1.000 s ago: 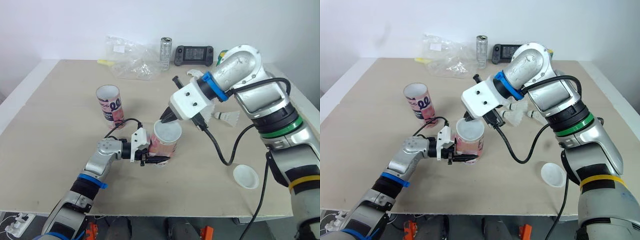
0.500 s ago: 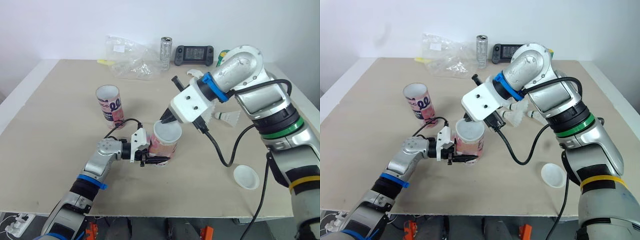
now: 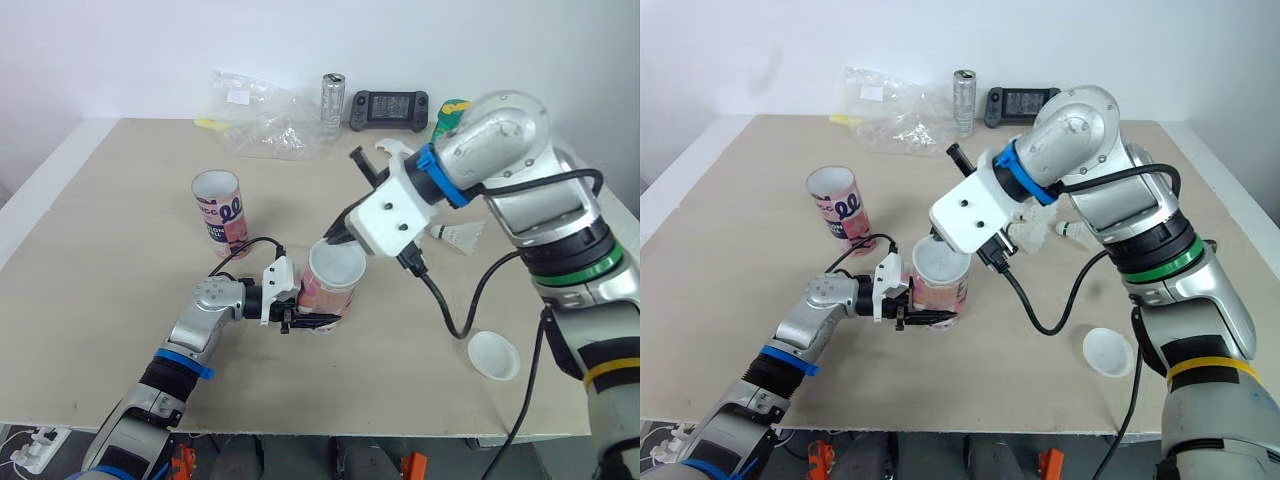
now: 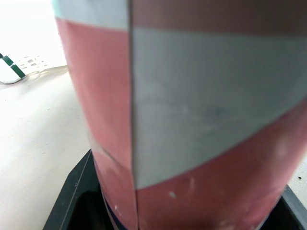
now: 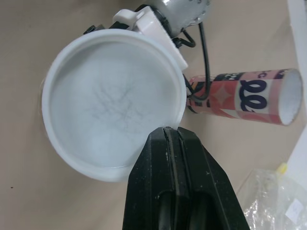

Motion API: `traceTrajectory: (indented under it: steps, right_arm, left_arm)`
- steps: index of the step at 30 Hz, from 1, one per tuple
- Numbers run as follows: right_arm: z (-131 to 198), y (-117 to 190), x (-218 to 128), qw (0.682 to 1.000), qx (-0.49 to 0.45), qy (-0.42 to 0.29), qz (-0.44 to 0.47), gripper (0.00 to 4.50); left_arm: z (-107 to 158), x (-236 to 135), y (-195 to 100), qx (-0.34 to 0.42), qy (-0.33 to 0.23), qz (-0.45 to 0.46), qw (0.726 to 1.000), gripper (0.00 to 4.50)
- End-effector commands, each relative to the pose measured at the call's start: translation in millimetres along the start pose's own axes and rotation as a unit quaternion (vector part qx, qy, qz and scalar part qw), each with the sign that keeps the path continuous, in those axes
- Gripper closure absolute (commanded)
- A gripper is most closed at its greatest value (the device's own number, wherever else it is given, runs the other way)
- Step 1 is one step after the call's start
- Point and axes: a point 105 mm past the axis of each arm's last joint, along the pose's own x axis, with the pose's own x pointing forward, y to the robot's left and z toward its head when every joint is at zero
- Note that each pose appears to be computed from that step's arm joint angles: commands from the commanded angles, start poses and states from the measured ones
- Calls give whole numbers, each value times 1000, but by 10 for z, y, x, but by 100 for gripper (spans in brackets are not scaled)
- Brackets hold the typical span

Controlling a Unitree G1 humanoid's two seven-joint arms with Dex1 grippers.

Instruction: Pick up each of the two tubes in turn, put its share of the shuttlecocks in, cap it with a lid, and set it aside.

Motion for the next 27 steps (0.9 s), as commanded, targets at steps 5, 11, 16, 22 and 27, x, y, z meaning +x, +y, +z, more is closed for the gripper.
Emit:
traceTrajectory:
  steps: [5, 11, 16, 22, 27]
  right_arm:
    - [-13, 86, -17, 1000, -5, 7, 14, 447]
    - [-84, 5, 5, 1000, -12, 26, -7, 447]
    - [-40, 21, -58, 999, -24, 20, 5, 447]
    - [-12, 5, -103, 999, -30, 20, -1, 447]
    - [-34, 95, -24, 1000, -5, 8, 16, 297]
  left_arm:
    - [-308, -128, -4, -45, 52, 18, 997, 204]
    - [-316, -129, -17, -46, 53, 17, 997, 204]
    - [-317, -133, -18, -48, 52, 20, 997, 204]
    - [-329, -141, -21, -49, 54, 19, 997, 204]
    - [-328, -142, -11, -49, 54, 20, 997, 204]
